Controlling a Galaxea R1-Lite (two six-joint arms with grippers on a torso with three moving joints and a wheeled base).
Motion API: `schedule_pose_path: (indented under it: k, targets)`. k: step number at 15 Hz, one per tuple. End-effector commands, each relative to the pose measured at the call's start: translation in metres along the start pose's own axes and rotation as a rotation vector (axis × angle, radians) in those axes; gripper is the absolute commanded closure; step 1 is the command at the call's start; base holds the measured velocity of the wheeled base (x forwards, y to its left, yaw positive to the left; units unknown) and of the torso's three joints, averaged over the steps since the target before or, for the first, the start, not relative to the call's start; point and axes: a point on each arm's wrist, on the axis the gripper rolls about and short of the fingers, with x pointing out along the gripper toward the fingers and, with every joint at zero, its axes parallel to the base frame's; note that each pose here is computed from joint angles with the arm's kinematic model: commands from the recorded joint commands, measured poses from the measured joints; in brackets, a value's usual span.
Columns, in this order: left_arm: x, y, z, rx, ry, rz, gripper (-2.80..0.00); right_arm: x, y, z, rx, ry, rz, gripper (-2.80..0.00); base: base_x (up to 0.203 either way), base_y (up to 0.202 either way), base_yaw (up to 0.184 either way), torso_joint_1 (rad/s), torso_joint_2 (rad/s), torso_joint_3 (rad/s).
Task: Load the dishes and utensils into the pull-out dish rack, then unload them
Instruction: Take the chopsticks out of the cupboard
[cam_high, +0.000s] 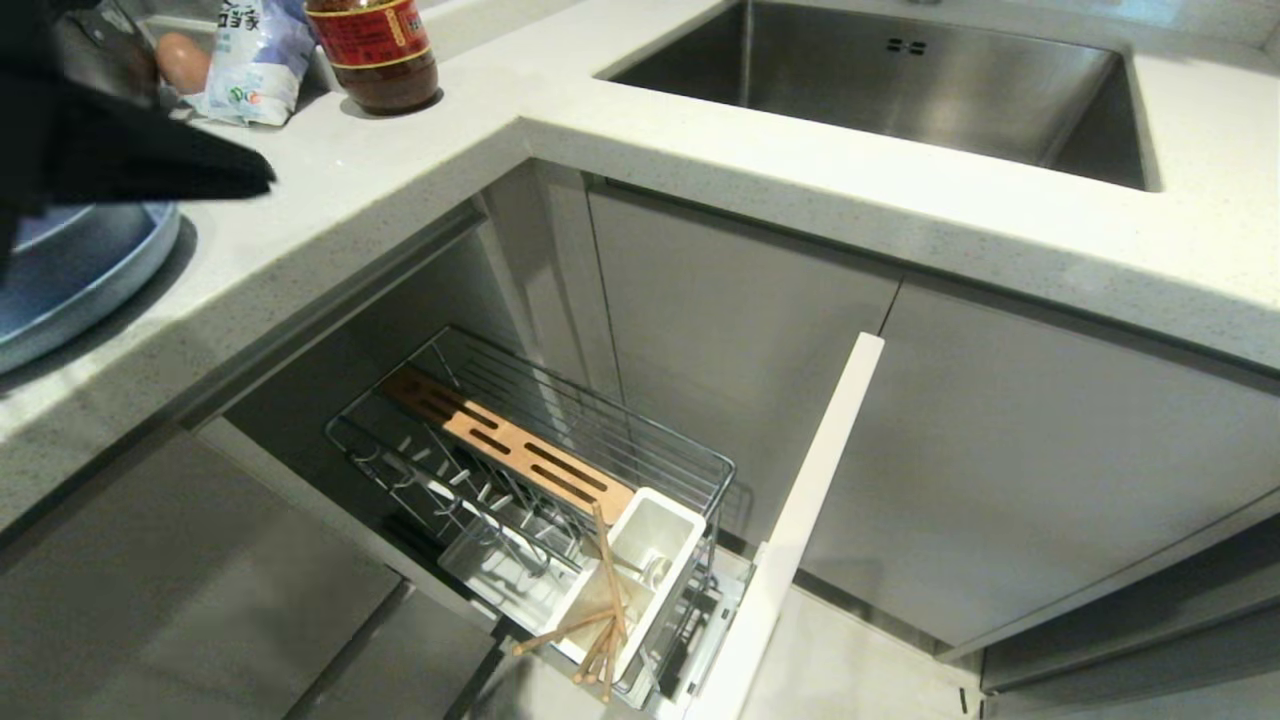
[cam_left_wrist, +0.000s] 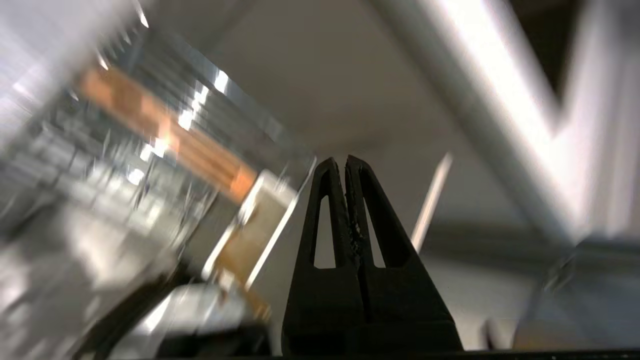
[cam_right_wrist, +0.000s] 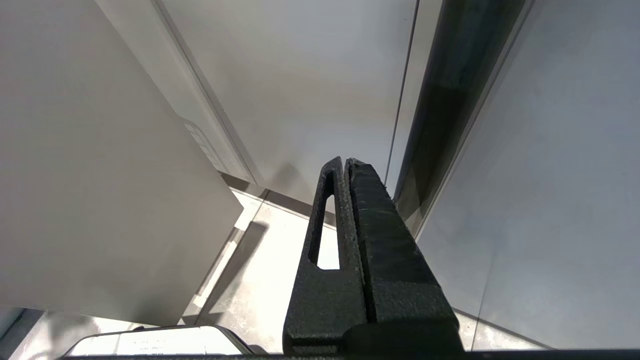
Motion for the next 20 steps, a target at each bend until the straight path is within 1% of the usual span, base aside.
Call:
schedule_pose_path:
  k: [1, 2, 3, 5, 6, 7, 9, 12, 15, 18, 19, 20]
  targets:
    - [0.05, -0.01, -0.036, 0.147, 0.269, 0.1, 0.0, 0.0, 0.0, 0.0, 0.001, -0.003, 0.0, 0.0, 0.0, 0.0, 0.0, 0.0, 0.0, 0.0]
    - [0.063, -0.01, -0.048, 0.204, 0.36, 0.147, 0.0, 0.0, 0.0, 0.0, 0.001, -0.005, 0.001, 0.0, 0.0, 0.0, 0.0, 0.0, 0.0, 0.0]
    - [0.076, -0.009, -0.059, 0.252, 0.455, 0.197, -2.8, 0.0, 0.0, 0.0, 0.001, -0.005, 0.001, 0.0, 0.0, 0.0, 0.0, 0.0, 0.0, 0.0]
    - [0.1, -0.006, -0.079, 0.335, 0.626, 0.289, -2.8, 0.0, 0.0, 0.0, 0.001, -0.005, 0.001, 0.0, 0.0, 0.0, 0.0, 0.0, 0.0, 0.0]
    - [0.111, -0.005, -0.087, 0.36, 0.685, 0.319, -2.8, 0.0, 0.0, 0.0, 0.001, -0.004, 0.0, 0.0, 0.0, 0.0, 0.0, 0.0, 0.0, 0.0]
    - [0.12, -0.005, -0.092, 0.367, 0.731, 0.328, -2.8, 0.0, 0.0, 0.0, 0.001, -0.005, 0.001, 0.0, 0.0, 0.0, 0.0, 0.0, 0.0, 0.0]
    - [0.135, -0.007, -0.1, 0.35, 0.809, 0.311, -2.8, 0.0, 0.0, 0.0, 0.001, -0.005, 0.001, 0.0, 0.0, 0.0, 0.0, 0.0, 0.0, 0.0]
    - [0.165, -0.006, -0.115, 0.337, 0.873, 0.341, -2.8, 0.0, 0.0, 0.0, 0.001, -0.005, 0.001, 0.0, 0.0, 0.0, 0.0, 0.0, 0.0, 0.0]
    - [0.192, -0.003, -0.129, 0.307, 0.877, 0.378, -2.8, 0.0, 0.0, 0.0, 0.001, -0.005, 0.001, 0.0, 0.0, 0.0, 0.0, 0.0, 0.0, 0.0]
    - [0.208, 0.005, -0.141, 0.324, 0.925, 0.43, -2.8, 0.0, 0.0, 0.0, 0.001, -0.005, 0.001, 0.0, 0.0, 0.0, 0.0, 0.0, 0.0, 0.0]
    - [0.21, 0.01, -0.144, 0.347, 0.966, 0.457, -2.8, 0.0, 0.0, 0.0, 0.001, -0.005, 0.001, 0.0, 0.0, 0.0, 0.0, 0.0, 0.0, 0.0]
    - [0.212, 0.016, -0.146, 0.383, 1.023, 0.483, -2.8, 0.0, 0.0, 0.0, 0.001, -0.005, 0.001, 0.0, 0.0, 0.0, 0.0, 0.0, 0.0, 0.0]
